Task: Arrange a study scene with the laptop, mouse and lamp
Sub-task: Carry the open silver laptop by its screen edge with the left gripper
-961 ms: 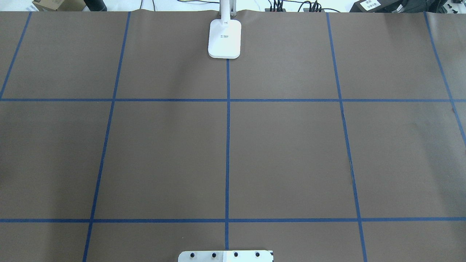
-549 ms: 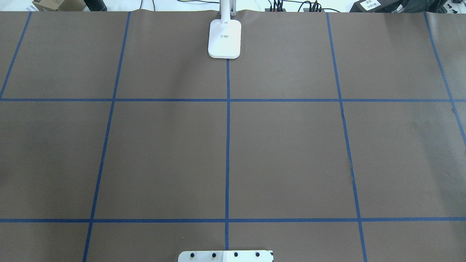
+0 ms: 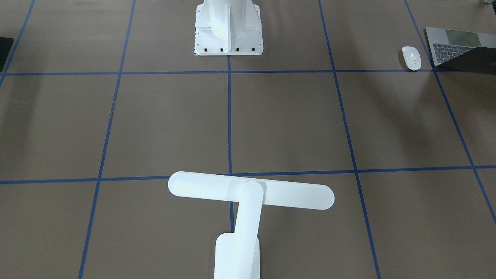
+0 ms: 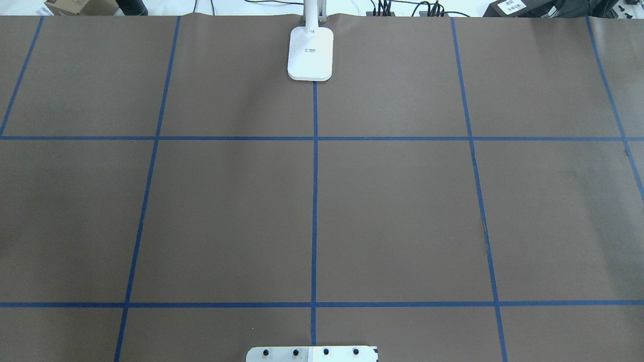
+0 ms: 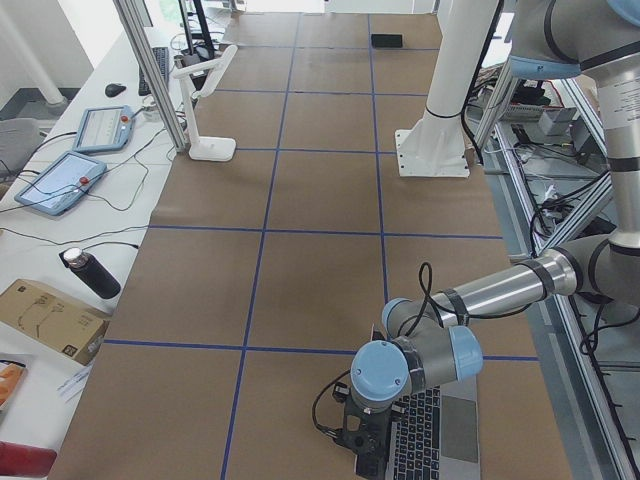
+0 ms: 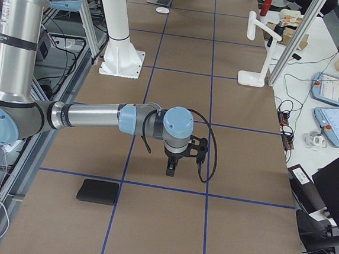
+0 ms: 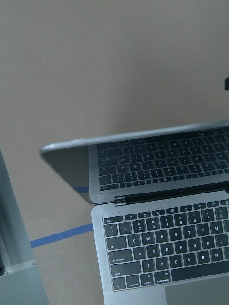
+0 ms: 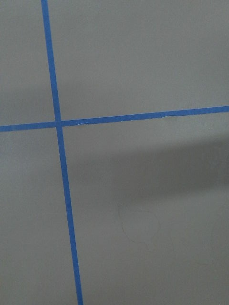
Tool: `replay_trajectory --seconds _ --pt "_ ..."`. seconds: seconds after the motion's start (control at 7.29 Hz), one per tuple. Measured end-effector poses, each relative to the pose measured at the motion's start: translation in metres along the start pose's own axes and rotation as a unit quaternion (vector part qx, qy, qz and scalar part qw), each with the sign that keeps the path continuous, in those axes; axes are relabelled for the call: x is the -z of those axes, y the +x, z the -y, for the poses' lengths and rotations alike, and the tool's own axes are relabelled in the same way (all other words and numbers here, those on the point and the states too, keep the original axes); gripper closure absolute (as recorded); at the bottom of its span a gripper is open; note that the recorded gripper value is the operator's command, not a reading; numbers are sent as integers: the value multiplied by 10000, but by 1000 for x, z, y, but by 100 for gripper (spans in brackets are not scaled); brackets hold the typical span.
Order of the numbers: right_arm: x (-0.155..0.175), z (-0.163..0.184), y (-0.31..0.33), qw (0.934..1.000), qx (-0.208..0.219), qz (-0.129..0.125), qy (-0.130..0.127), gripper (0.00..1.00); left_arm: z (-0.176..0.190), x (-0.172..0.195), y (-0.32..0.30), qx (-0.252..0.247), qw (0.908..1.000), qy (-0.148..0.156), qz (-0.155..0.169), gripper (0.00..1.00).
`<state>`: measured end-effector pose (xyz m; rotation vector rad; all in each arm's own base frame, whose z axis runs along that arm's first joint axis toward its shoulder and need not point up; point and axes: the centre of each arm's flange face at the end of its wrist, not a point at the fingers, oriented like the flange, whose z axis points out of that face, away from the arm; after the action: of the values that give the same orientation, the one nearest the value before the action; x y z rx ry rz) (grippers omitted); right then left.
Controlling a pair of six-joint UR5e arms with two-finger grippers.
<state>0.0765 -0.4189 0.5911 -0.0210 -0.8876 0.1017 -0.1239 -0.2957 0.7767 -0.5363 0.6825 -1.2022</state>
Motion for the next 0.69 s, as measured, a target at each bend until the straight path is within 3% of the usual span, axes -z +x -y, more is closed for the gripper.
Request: replay_trajectory --seconds 0.14,0.69 --pt "0 0 -1 10000 4 7 3 0 0 0 0 27 10000 -15 11 100" --pt "2 0 -4 10000 17 81 15 0 -1 2 0 24 10000 -15 13 100"
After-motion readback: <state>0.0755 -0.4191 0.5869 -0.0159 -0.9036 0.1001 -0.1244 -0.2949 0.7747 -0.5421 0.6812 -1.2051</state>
